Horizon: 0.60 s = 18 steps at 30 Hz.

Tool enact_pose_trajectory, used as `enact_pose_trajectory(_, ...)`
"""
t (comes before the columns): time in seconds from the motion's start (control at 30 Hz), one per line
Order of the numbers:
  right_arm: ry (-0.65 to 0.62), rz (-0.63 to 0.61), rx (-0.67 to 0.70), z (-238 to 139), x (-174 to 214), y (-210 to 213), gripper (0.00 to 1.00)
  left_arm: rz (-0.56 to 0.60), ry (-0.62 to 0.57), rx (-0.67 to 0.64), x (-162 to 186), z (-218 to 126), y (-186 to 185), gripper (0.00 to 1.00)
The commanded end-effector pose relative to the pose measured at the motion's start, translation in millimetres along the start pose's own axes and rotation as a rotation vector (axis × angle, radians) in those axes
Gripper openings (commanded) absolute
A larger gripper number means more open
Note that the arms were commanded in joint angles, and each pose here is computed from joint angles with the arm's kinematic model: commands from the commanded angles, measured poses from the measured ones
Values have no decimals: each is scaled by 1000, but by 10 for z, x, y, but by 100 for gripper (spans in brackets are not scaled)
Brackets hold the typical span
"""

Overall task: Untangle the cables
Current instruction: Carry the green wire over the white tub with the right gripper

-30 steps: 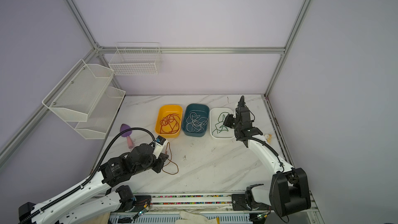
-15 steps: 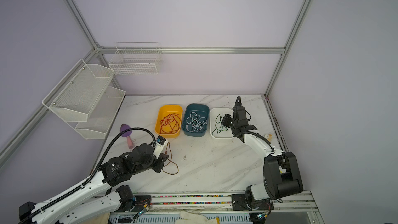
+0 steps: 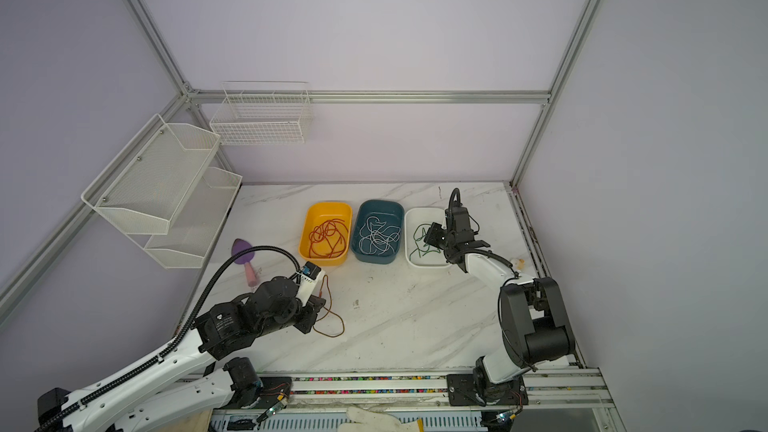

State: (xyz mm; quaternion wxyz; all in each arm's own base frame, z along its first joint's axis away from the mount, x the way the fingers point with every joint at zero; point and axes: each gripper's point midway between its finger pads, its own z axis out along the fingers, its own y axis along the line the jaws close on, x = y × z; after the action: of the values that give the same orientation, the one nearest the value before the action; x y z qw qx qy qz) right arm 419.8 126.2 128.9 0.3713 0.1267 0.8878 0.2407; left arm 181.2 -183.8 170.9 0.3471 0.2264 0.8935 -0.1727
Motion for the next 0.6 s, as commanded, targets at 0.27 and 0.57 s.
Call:
enact_pose_trajectory(0.27, 38, 7, 39, 204, 153, -193, 0, -6, -45, 11, -173, -83, -50, 0)
enact_pose_trajectory(0.57, 54, 12, 57, 253, 214, -254, 6, -5, -46, 9, -177, -83, -46, 0)
